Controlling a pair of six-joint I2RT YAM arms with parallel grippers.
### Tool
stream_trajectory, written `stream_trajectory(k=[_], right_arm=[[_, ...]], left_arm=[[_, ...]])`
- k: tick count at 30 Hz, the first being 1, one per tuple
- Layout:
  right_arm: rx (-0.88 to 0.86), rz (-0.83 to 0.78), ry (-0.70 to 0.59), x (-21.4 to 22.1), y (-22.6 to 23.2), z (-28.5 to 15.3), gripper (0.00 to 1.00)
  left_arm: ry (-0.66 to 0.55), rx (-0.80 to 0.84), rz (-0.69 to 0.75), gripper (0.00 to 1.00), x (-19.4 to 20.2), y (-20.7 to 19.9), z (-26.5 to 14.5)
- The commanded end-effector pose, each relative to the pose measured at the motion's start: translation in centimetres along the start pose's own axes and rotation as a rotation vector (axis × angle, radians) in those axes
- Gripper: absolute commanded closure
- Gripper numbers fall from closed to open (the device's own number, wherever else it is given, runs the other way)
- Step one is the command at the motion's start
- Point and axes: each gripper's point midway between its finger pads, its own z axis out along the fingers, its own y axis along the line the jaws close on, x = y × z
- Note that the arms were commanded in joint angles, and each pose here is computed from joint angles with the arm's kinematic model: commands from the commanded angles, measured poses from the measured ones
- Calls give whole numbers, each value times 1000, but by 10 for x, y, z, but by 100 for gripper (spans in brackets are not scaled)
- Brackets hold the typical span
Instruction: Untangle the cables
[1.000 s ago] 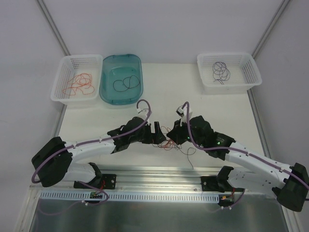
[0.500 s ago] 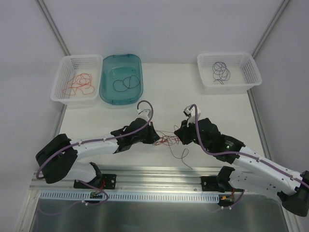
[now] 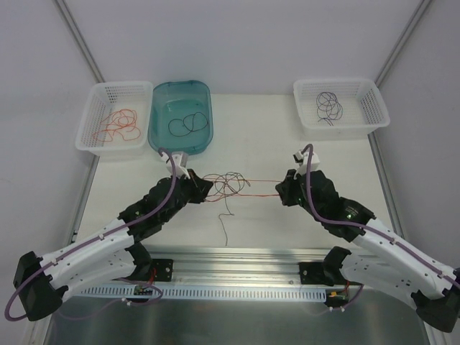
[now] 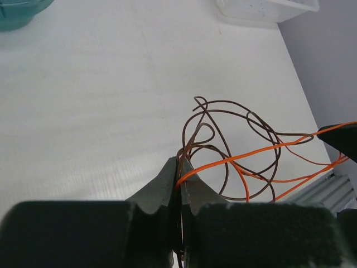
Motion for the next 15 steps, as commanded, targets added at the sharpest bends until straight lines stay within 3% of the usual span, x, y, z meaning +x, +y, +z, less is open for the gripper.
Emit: stream_trajectory(k=[1, 3, 4, 5, 6, 8, 9, 15], right_arm=[[153, -59, 49, 4, -33, 0, 98], [134, -75, 85, 7, -26, 6, 98], [90, -90, 114, 10, -18, 8, 95], [69, -94, 131, 11, -13, 11, 93], [43, -97, 142, 12, -7, 13, 91], [-4, -93, 167, 17, 2, 15, 85], [-7, -92, 181, 20, 4, 20, 84], [-72, -83, 254, 31, 23, 35, 90]], left_arm=[[43, -266, 194, 98, 16, 72, -9], [78, -276, 199, 90, 25, 76, -7], [116, -282, 206, 79, 35, 79, -4], [154, -256, 196, 58, 44, 74, -3], [180, -243, 191, 51, 49, 72, -1], [238, -208, 176, 45, 59, 63, 4], [274, -165, 165, 36, 64, 54, 4], [321, 94, 144, 6, 52, -8, -5]])
